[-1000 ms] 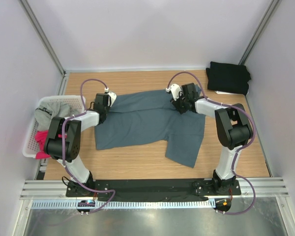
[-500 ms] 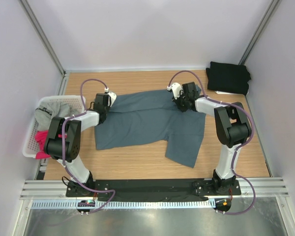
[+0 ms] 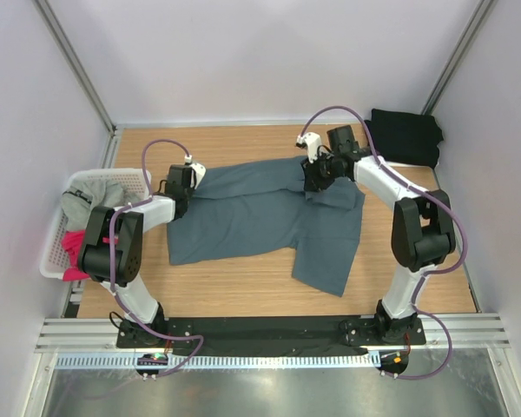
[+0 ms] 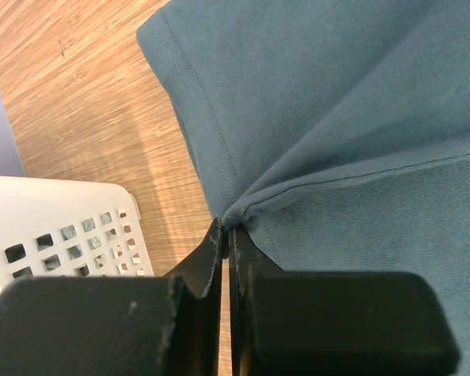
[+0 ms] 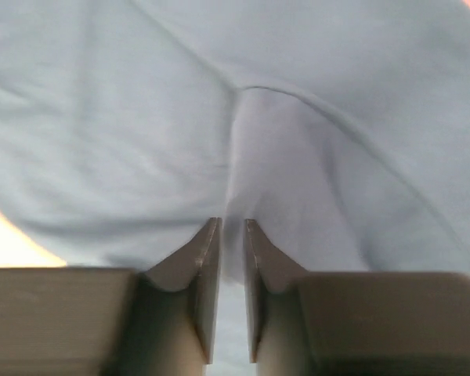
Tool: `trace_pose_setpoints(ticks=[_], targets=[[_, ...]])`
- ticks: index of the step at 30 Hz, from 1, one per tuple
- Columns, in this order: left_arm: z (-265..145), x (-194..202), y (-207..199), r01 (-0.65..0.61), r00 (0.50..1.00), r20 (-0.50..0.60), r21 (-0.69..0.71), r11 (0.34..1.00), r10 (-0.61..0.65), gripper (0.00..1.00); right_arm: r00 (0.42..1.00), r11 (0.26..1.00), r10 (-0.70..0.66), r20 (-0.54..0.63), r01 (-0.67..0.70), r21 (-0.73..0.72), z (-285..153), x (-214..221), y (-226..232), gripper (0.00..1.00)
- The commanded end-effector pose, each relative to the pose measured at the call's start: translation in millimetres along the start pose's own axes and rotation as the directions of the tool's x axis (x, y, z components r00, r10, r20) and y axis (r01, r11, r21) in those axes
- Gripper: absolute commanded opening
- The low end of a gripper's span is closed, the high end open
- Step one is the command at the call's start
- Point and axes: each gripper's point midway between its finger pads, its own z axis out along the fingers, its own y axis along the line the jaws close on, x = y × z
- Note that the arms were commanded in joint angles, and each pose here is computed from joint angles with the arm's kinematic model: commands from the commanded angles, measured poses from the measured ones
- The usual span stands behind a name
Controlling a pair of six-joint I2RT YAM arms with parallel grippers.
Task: Fold and stack the t-shirts
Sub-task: Fold the tshirt
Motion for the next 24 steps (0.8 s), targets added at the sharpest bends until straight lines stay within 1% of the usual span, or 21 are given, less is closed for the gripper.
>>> trace_pose_setpoints(ticks=[1, 2, 3, 4, 6, 9, 11, 15, 17, 18, 19, 20, 21, 23, 24], targets=[[1, -6, 7, 0.024, 0.999, 0.023, -0.035, 0.999, -0.023, 0.00, 0.996, 0.983, 0.071, -0.056, -0.080, -0.167, -11, 1, 33, 0.29], [1, -6, 7, 0.026, 0.999, 0.023, -0.035, 0.999, -0.025, 0.00, 0.995, 0.979, 0.081, -0.065, -0.092, -0.183, -9, 2, 35, 0.37], [1, -6, 7, 0.026, 0.999, 0.023, -0.035, 0.999, -0.025, 0.00, 0.993, 0.977, 0.096, -0.073, -0.108, -0.184, -7, 4, 35, 0.40], [1, -6, 7, 0.027, 0.999, 0.023, -0.035, 0.999, -0.026, 0.00, 0.993, 0.977, 0.096, -0.075, -0.109, -0.184, -4, 5, 34, 0.41], [0, -6, 8, 0.027, 0.999, 0.022, -0.036, 0.999, -0.026, 0.00, 0.994, 0.982, 0.090, -0.057, -0.098, -0.159, -5, 1, 27, 0.42], [-2, -6, 9, 0.027, 0.999, 0.024, -0.039, 0.999, -0.026, 0.00, 0.998, 0.995, 0.062, 0.015, -0.061, -0.077, -14, -16, 10, 0.42], [-1, -5, 8, 0.027, 0.999, 0.021, -0.039, 0.999, -0.027, 0.00, 0.998, 0.997, 0.050, 0.031, -0.048, -0.055, -19, -19, 8, 0.41], [-2, -6, 9, 0.028, 0.999, 0.025, -0.042, 0.999, -0.027, 0.00, 0.998, 0.997, 0.054, 0.035, -0.052, -0.053, -18, -16, 10, 0.40], [-2, -7, 9, 0.031, 0.999, 0.025, -0.041, 0.999, -0.030, 0.00, 0.998, 0.998, 0.058, 0.027, -0.059, 0.020, -15, -4, 1, 0.40], [-2, -7, 9, 0.029, 0.999, 0.026, -0.039, 0.999, -0.028, 0.00, 0.997, 0.995, 0.030, 0.076, -0.037, 0.090, -19, -14, -13, 0.40], [-2, -8, 9, 0.031, 0.999, 0.026, -0.039, 0.999, -0.030, 0.00, 0.998, 0.987, 0.032, 0.060, -0.041, 0.155, -18, -3, -24, 0.39], [-2, -8, 10, 0.031, 0.999, 0.025, -0.041, 0.999, -0.030, 0.00, 0.997, 0.981, 0.028, 0.075, -0.042, 0.189, -18, -2, -34, 0.39], [-2, -10, 11, 0.033, 0.999, 0.029, -0.044, 0.999, -0.031, 0.00, 0.994, 0.971, 0.031, 0.109, -0.056, 0.231, -21, -4, -52, 0.38], [-3, -15, 13, 0.036, 0.999, 0.033, -0.045, 0.998, -0.034, 0.00, 0.988, 0.968, 0.069, 0.135, -0.099, 0.232, -17, -5, -67, 0.38], [-4, -22, 16, 0.045, 0.998, 0.044, -0.048, 0.998, -0.043, 0.00, 0.987, 0.964, 0.100, 0.124, -0.127, 0.232, -11, -2, -81, 0.37]])
